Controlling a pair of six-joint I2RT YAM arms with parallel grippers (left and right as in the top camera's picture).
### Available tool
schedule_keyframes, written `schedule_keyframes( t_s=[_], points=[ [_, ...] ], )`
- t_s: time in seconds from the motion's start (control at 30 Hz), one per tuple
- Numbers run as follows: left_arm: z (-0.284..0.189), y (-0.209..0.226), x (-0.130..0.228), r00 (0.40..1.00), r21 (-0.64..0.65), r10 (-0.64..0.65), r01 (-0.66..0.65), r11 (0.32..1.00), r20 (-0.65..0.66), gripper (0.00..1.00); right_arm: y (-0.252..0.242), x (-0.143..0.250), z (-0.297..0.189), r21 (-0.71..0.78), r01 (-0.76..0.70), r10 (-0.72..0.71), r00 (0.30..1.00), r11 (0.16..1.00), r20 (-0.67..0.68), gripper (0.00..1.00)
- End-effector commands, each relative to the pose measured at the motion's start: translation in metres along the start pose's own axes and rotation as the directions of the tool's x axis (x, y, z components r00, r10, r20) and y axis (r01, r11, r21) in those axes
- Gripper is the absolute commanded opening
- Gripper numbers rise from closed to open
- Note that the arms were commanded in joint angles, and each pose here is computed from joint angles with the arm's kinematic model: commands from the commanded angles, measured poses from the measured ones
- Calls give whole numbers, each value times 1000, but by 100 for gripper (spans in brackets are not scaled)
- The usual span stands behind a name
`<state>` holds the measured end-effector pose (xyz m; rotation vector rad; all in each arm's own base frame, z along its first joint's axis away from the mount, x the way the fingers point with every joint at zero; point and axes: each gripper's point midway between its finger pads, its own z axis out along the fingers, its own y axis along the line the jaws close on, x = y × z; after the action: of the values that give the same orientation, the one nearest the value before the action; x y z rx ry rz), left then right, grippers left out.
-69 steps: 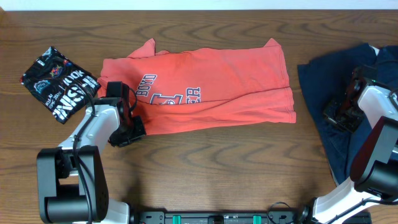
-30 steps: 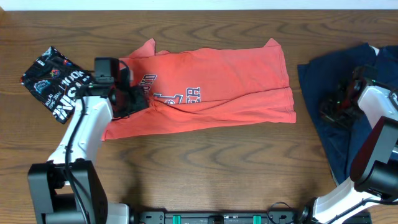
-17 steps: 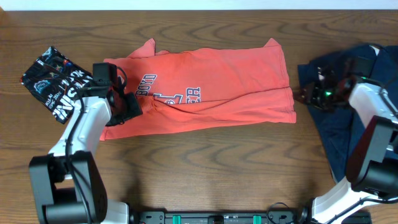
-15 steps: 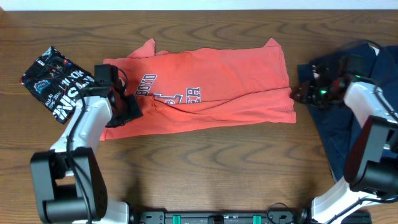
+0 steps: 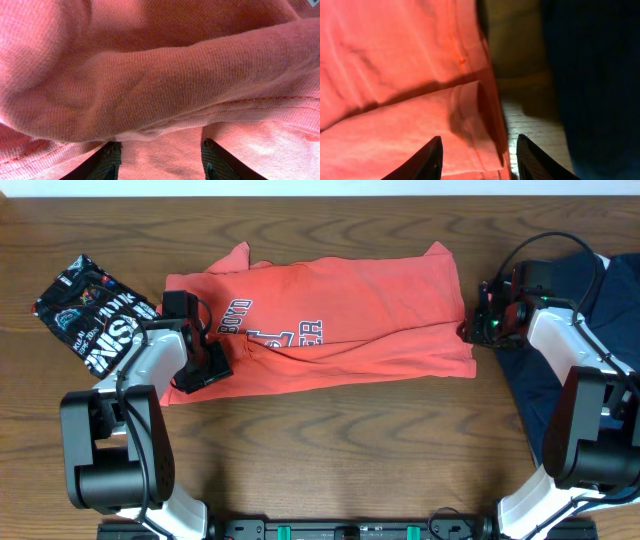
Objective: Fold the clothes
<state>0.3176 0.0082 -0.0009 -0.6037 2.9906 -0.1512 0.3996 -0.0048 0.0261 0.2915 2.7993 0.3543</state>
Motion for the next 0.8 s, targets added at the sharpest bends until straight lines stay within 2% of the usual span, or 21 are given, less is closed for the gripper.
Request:
schedule_keyframes(
  t_s=[0.0,0.57,0.77],
  points=[
    [8,6,3,1000,-25,-11,10,1000,-18,54,-1,-10,-8,34,-33,32,999,999,39,45],
    [8,5,2,1000,-22,-10,10,1000,-12,54,3,12,14,46,-16,18,999,999,-47,41],
    [8,5,1,1000,-22,-10,10,1000,-11,54,5,13,15,46,-12,14,999,999,-48,25]
  ],
)
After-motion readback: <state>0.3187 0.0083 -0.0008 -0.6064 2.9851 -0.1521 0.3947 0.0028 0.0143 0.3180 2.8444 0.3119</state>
